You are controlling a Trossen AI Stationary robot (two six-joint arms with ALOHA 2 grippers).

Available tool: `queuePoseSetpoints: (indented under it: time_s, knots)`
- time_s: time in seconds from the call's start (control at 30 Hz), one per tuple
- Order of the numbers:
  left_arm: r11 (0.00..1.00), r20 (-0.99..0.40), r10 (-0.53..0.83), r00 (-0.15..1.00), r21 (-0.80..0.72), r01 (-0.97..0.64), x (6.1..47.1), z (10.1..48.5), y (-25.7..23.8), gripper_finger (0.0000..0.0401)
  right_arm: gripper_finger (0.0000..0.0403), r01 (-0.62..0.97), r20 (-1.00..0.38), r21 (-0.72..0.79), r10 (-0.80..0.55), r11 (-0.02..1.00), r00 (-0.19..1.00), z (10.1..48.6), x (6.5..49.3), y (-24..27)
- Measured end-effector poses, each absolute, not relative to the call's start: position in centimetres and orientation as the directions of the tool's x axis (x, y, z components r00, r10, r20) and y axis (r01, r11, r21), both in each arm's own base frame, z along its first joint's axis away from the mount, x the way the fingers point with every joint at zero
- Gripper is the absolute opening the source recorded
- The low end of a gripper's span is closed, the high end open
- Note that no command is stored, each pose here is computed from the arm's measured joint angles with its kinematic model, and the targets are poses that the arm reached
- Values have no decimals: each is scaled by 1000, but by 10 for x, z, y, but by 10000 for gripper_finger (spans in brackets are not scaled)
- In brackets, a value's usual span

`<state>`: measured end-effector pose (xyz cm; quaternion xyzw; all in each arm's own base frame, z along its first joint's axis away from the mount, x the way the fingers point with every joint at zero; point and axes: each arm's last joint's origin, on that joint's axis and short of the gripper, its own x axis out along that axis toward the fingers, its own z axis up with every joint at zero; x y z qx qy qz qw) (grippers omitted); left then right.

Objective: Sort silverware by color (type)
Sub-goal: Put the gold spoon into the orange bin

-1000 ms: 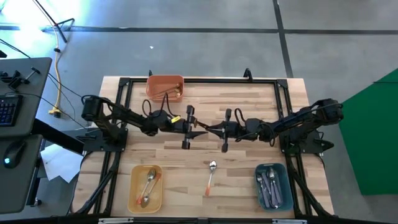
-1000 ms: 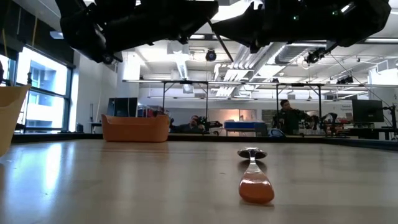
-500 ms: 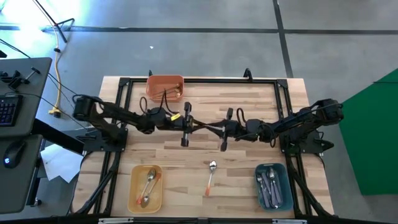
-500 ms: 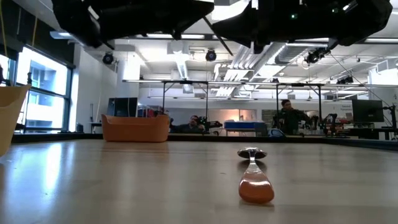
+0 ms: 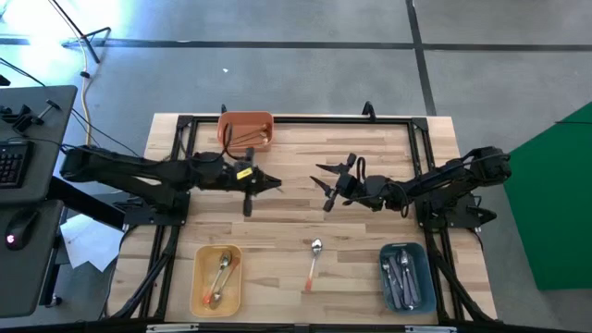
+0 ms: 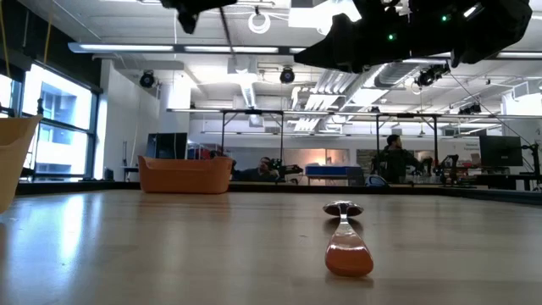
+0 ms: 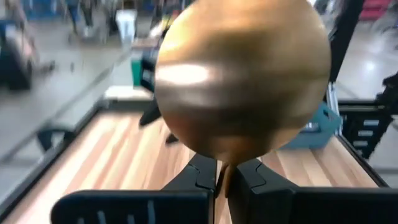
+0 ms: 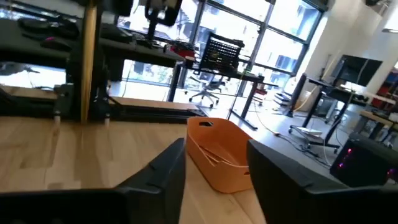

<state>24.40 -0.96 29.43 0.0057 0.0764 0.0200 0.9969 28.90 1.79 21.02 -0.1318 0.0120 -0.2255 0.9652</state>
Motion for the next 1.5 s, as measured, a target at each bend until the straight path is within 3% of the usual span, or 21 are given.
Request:
queuePoseSetpoints:
  time_s: [0.23,0.37,0.7,1.03,1.27,1.5]
  knots:
    - [977,-462,125,878,-97,-189,222,333,-34,1,59,427,-2,-264,-443,865,896,215,284,10]
    - [919,-627,162,762,-186,-348,211,334,-48,1,7,431,-49,-244,-455,869,889,216,280,5]
    - [724,-878,8,479,-325,-608,194,294,-109,1,4,416,-99,-262,-453,871,886,211,280,3]
    - [620,-956,-49,289,-256,-742,183,252,-177,1,1,393,-121,-266,-435,880,892,209,280,-3]
    - [645,-964,-45,263,-229,-729,173,238,-201,3,0,389,-126,-271,-433,880,892,208,280,-3]
    - [809,-959,94,269,-84,-582,178,244,-174,2,0,390,-127,-269,-434,881,892,208,280,-3]
